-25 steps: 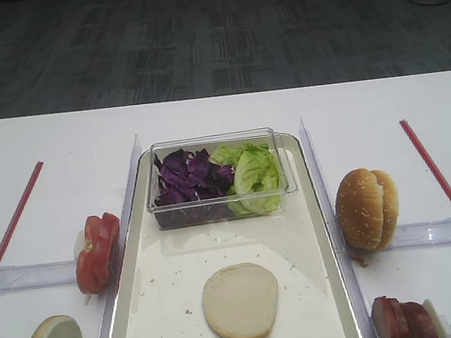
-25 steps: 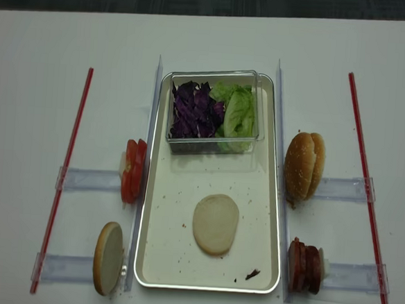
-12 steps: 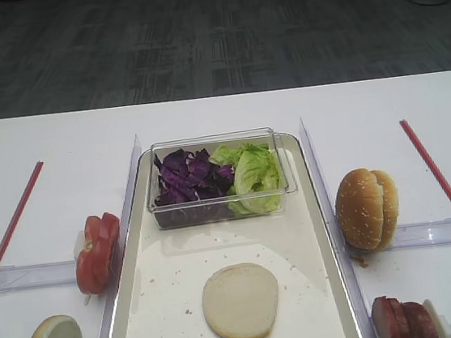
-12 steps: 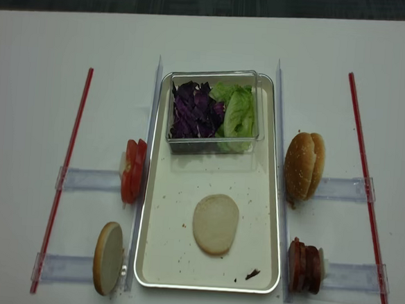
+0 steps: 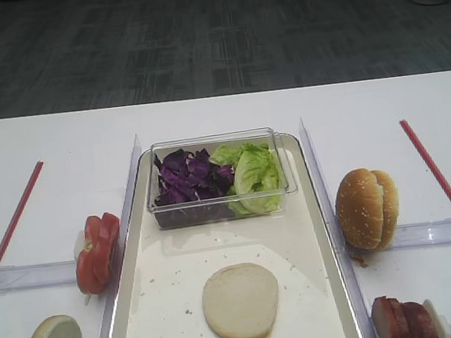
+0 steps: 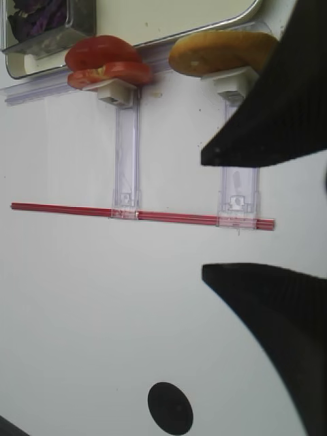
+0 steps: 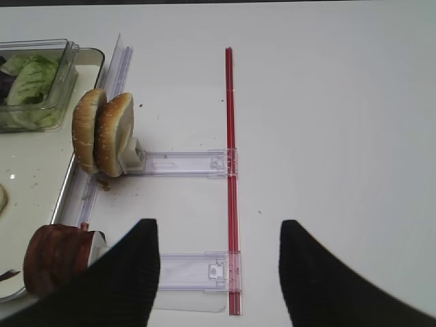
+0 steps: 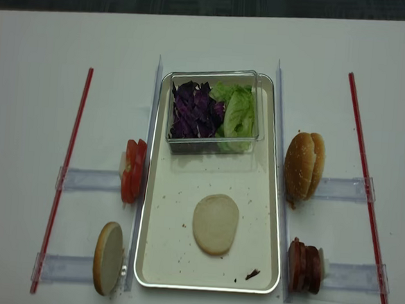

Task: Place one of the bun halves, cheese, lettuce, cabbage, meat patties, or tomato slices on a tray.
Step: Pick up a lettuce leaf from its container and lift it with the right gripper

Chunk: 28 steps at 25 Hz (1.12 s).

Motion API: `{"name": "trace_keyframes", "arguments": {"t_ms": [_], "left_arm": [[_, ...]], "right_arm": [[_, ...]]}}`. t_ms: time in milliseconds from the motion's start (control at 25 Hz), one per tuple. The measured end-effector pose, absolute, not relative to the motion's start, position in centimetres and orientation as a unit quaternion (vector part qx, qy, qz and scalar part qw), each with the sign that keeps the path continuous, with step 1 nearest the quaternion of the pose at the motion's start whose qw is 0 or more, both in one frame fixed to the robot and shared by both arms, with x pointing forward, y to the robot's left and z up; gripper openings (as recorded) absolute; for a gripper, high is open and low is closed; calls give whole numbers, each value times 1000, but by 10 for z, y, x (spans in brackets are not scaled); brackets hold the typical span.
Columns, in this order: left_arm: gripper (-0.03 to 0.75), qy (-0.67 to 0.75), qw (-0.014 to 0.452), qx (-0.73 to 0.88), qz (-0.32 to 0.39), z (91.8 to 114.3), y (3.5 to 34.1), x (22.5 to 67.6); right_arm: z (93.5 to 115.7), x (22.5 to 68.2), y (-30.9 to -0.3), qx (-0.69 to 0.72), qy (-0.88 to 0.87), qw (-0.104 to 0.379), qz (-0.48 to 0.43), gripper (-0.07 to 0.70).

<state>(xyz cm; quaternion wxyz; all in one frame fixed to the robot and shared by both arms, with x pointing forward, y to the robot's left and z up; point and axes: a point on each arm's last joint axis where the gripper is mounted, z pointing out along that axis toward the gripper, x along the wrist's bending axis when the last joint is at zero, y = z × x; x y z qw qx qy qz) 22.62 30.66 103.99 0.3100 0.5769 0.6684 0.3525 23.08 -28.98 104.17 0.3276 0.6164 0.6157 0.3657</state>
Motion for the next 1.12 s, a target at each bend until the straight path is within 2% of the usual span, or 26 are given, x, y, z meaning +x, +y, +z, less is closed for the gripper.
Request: {"name": "trace_keyframes", "arguments": {"t_ms": [1120], "left_arm": [[302,668,310,577,353,1040,307,226]], "right_arm": [[1042,231,-290,616,616,328,366,426]]}}
